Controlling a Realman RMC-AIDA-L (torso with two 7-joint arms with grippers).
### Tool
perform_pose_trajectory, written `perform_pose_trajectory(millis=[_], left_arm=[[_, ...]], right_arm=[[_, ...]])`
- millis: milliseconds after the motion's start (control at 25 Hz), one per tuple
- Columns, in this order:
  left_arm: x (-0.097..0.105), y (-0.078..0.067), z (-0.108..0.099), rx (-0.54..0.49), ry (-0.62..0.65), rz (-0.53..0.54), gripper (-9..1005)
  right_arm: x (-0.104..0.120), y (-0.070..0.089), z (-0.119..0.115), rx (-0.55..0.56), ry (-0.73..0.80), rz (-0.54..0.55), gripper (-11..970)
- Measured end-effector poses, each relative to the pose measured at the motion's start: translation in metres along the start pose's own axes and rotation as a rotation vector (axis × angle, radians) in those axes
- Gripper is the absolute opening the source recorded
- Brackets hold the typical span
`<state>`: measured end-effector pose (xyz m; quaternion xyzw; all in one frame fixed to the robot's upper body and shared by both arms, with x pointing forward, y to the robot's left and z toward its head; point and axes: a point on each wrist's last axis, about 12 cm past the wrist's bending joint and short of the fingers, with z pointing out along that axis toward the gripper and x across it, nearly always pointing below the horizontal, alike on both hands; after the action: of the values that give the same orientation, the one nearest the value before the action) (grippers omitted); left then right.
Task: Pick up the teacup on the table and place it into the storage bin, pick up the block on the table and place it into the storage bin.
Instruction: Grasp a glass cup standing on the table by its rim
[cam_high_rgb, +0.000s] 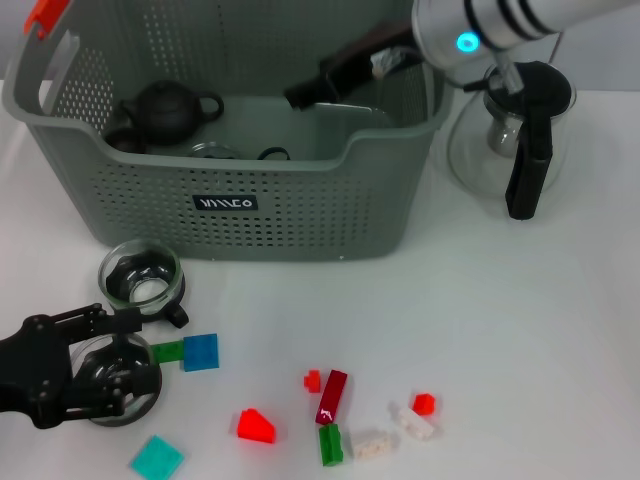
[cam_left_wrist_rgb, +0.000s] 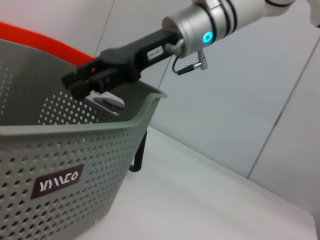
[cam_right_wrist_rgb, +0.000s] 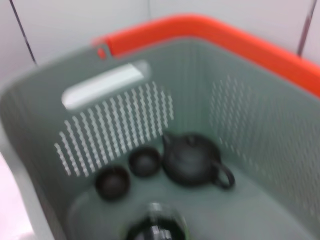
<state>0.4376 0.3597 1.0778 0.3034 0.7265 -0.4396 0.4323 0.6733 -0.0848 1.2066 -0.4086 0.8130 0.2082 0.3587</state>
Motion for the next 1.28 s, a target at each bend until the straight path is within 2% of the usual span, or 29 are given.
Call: perform_pose_trajectory(millis=[160, 320, 480, 680, 840, 960, 1080, 1280], left_arm=[[-0.001, 0.001, 0.000, -0.002, -0.003, 0.003, 865], [-0.003, 0.002, 0.000, -0.003, -0.005, 0.003, 864], [-0.004, 0.003, 0.000, -0.013, -0.004, 0.011, 864], [-0.009, 0.006, -0.003, -0.021, -0.004, 0.027, 864], [-0.017, 0.008, -0.007, -0.023, 0.012, 0.040, 864], [-0.024, 0.011, -0.012, -0.044, 0.044, 0.035, 864], [-0.031, 0.013, -0.017, -0.070, 0.076, 0.015, 865], [-0.041, 0.017, -0.025, -0.119, 0.156, -0.017, 866]], right_arm=[[-0.004, -0.001, -0.021, -0.039, -0.135, -0.007, 617], [0.001, 0.000, -0.040, -0.084, -0.282, -0.034, 712], [0.025, 0.004, -0.058, -0.165, -0.441, -0.092, 824], [0.060, 0.015, -0.079, -0.302, -0.565, -0.182, 865], [0.090, 0.026, -0.086, -0.402, -0.548, -0.252, 862], [0.108, 0.034, -0.088, -0.489, -0.470, -0.280, 860], [0.118, 0.038, -0.090, -0.548, -0.380, -0.268, 858], [0.123, 0.039, -0.090, -0.594, -0.266, -0.246, 858]])
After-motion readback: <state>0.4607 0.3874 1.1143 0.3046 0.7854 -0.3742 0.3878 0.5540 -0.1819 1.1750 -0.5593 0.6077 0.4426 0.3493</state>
